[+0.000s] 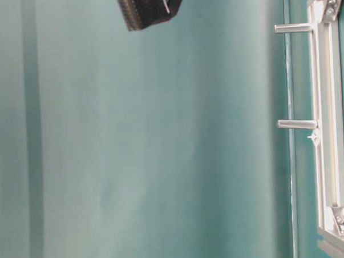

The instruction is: Move the cable alternately left and right between 8 closely spaced pins so it hooks onto each one.

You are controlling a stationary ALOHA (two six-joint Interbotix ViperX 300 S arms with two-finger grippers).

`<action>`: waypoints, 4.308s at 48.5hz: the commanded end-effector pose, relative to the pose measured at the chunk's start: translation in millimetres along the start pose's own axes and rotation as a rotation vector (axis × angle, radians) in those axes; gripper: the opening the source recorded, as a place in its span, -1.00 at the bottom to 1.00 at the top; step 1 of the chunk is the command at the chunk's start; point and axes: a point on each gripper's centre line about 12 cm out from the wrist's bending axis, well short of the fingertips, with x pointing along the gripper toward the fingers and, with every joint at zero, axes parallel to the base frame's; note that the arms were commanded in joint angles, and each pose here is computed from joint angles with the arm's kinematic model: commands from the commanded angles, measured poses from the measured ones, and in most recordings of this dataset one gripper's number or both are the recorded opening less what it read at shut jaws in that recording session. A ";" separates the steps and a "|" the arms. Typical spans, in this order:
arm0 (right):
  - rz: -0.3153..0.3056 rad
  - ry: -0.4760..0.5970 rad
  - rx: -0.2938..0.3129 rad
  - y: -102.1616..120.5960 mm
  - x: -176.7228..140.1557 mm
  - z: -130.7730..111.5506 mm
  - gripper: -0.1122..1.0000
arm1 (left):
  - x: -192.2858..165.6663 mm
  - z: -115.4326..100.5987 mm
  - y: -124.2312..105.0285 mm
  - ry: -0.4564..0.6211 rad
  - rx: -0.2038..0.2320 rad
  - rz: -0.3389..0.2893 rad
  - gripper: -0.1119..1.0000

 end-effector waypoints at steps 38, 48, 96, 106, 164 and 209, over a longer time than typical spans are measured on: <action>-0.081 -0.083 0.382 -19.0 -3.4 10.2 -0.51 | 0.8 3.0 1.3 -0.002 0.004 0.010 0.07; -0.086 -0.089 0.430 -21.9 -2.2 15.0 -0.51 | 0.8 3.0 1.7 -0.002 0.003 0.013 0.07; -0.122 -0.159 0.512 -53.5 -1.8 55.8 -0.51 | 1.3 0.6 1.8 -0.005 0.003 0.014 0.07; -0.121 -0.187 0.534 -61.7 -1.1 72.9 -0.50 | 1.7 -1.0 1.9 -0.006 0.003 0.014 0.07; 0.006 -0.175 0.452 -2.6 25.9 111.5 -0.51 | 1.5 -0.8 1.9 -0.008 0.002 0.014 0.07; 0.031 -0.120 0.507 36.5 23.6 67.7 -0.51 | 1.7 -1.6 1.9 -0.005 0.001 0.014 0.07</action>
